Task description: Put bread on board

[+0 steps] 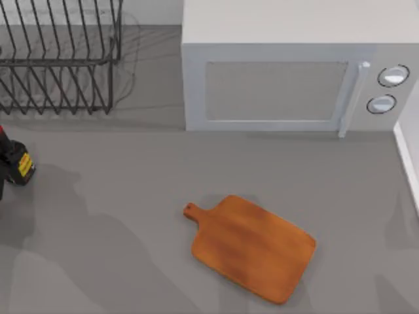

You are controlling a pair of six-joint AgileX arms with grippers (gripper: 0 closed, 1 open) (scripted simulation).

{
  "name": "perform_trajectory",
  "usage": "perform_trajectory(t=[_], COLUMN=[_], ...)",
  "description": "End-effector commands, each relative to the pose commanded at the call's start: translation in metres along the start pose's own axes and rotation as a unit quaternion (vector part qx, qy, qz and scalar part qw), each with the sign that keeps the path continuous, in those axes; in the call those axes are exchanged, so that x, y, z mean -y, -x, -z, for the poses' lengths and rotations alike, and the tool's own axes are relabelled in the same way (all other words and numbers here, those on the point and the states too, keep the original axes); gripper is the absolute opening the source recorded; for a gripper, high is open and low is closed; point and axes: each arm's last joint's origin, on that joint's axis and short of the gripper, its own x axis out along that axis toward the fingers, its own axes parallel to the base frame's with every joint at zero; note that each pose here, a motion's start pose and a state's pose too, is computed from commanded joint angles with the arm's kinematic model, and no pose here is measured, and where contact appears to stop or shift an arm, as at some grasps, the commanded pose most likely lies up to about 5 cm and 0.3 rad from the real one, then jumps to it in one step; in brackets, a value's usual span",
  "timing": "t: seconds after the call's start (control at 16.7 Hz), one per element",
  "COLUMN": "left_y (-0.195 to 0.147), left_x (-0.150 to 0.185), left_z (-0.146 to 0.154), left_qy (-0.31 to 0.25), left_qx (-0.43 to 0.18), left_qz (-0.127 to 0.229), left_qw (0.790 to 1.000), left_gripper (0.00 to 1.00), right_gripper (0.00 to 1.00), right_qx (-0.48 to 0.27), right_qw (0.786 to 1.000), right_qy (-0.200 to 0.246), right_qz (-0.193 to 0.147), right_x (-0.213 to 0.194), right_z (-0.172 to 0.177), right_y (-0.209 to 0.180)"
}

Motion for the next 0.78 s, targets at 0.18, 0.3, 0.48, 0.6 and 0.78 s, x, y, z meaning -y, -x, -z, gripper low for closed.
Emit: perform_trajectory(t=[0.18,0.3,0.48,0.6,0.78], left_y=[0.0000,0.0000,0.0000,0.0000,0.0000], left_x=[0.0000,0.0000,0.0000,0.0000,0.0000], left_z=[0.0000,0.0000,0.0000,0.0000,0.0000], left_qy=[0.000,0.000,0.000,0.000,0.000], left_qx=[0.000,0.000,0.000,0.000,0.000], left_qz=[0.000,0.000,0.000,0.000,0.000], left_qw=[1.000,1.000,1.000,1.000,1.000], left_gripper=[0.70,0.55,0.32,0.17,0.00], right_gripper=[1.00,1.00,1.00,1.00,1.00], right_qx=[0.000,0.000,0.000,0.000,0.000], right_qw=[1.000,1.000,1.000,1.000,1.000], right_qy=[0.000,0.000,0.000,0.000,0.000], right_qz=[0.000,0.000,0.000,0.000,0.000], right_x=[0.0000,0.0000,0.0000,0.0000,0.0000], right_z=[0.0000,0.0000,0.0000,0.0000,0.0000], right_y=[0.0000,0.0000,0.0000,0.0000,0.0000])
